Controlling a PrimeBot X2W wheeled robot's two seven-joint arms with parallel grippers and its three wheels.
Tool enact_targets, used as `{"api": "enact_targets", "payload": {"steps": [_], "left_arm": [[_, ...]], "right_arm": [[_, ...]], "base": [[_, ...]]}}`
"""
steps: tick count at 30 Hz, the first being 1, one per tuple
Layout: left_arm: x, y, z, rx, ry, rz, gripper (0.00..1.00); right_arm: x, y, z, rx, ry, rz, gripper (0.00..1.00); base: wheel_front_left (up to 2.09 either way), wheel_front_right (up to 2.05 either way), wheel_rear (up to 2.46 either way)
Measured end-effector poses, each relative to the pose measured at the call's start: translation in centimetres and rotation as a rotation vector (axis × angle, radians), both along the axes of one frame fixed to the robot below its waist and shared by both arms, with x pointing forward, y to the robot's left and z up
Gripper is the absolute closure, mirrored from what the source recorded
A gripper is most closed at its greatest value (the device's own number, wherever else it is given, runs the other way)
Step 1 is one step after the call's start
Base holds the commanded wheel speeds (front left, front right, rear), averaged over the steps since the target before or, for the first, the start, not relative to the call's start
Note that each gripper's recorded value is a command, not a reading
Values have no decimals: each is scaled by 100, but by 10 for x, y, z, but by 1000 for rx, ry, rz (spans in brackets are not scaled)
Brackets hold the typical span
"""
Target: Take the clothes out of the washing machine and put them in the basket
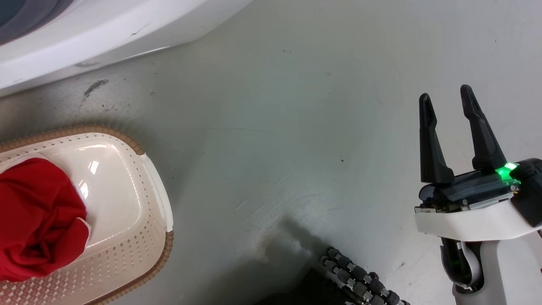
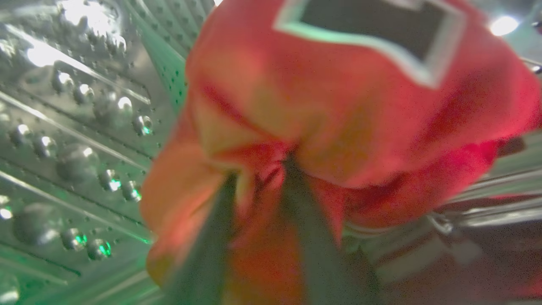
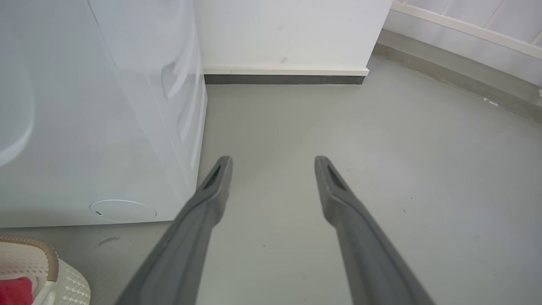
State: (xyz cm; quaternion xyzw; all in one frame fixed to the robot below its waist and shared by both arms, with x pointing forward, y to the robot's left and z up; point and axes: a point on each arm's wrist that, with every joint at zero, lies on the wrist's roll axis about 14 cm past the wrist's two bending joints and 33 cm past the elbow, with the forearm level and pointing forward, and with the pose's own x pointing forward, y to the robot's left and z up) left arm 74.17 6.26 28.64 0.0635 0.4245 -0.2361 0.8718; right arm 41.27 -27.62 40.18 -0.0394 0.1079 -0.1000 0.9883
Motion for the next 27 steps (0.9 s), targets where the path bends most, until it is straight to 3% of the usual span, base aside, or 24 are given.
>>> {"api": "enact_targets", "payload": {"steps": [6, 13, 27], "left_arm": [[12, -1, 14, -18, -107, 1, 100], [25, -12, 65, -114, -334, -3, 100], [-40, 0, 135, -257, -578, 28, 100]], "right_arm": [[1, 1, 1, 3, -6, 5, 0], [10, 1, 16, -21, -53, 23, 0], [5, 8, 73, -77, -196, 58, 0]], "base": [[0, 0, 0], [0, 0, 0], [0, 0, 0]]}}
